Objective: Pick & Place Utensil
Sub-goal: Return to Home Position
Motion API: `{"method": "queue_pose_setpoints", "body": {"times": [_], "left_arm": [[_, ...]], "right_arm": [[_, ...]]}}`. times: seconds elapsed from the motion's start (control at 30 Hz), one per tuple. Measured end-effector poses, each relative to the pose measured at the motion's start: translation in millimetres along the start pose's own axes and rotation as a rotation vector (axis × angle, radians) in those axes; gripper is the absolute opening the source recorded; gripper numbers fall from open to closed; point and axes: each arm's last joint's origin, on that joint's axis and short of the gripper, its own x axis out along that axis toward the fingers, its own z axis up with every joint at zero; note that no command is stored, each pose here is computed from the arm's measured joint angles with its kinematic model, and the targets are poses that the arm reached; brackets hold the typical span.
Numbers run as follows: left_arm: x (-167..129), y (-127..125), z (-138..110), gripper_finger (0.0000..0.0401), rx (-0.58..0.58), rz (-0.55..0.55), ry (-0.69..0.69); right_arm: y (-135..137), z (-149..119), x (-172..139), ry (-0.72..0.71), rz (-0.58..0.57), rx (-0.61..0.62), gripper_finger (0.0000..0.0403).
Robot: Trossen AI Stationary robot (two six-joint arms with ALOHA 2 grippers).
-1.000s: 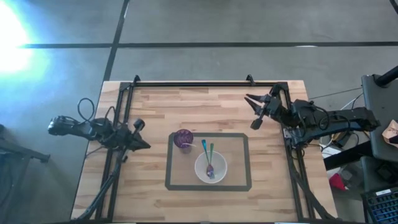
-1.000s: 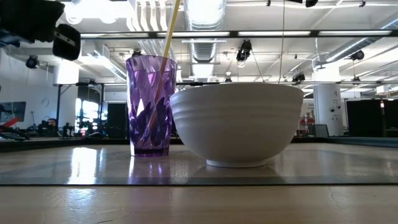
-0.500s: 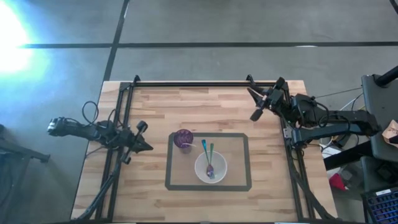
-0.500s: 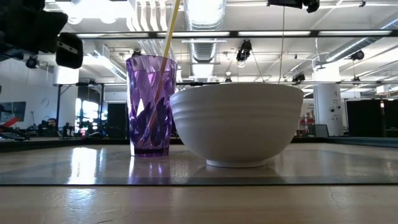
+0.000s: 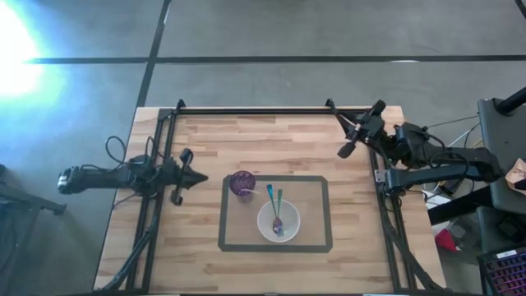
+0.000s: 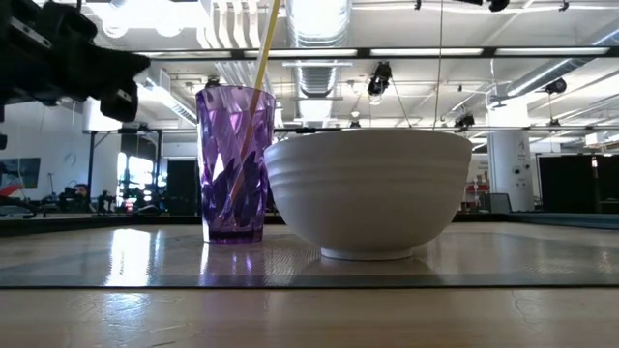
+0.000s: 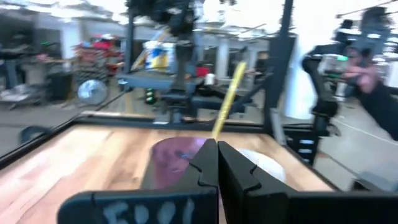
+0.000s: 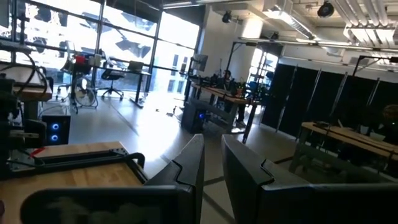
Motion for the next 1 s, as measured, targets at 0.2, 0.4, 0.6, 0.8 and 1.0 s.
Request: {"method": "queue_pose_setpoints", "body": {"times": [0.2, 0.4, 0.6, 0.8, 1.0], "left_arm": [[-2, 10, -5, 0.0, -0.054, 0.098, 0.046], [-2, 10, -5, 0.0, -0.06, 0.086, 0.053], [-1, 9, -4, 0.0, -0.049, 0.064, 0.039], [-1, 9, -3, 0.0, -0.018, 0.046, 0.036], [-1, 8, -4, 0.0, -0.015, 0.031, 0.038]], "right_arm": [[-10, -4, -17, 0.044, 0.013, 0.05, 0.0052], [-8, -30, -27, 0.067, 0.05, 0.075, 0.0052], [-3, -59, -32, 0.053, 0.048, 0.119, 0.0052], [1, -82, -36, -0.021, 0.034, 0.164, 0.0052], [5, -101, -38, -0.028, 0.033, 0.186, 0.0052]]}}
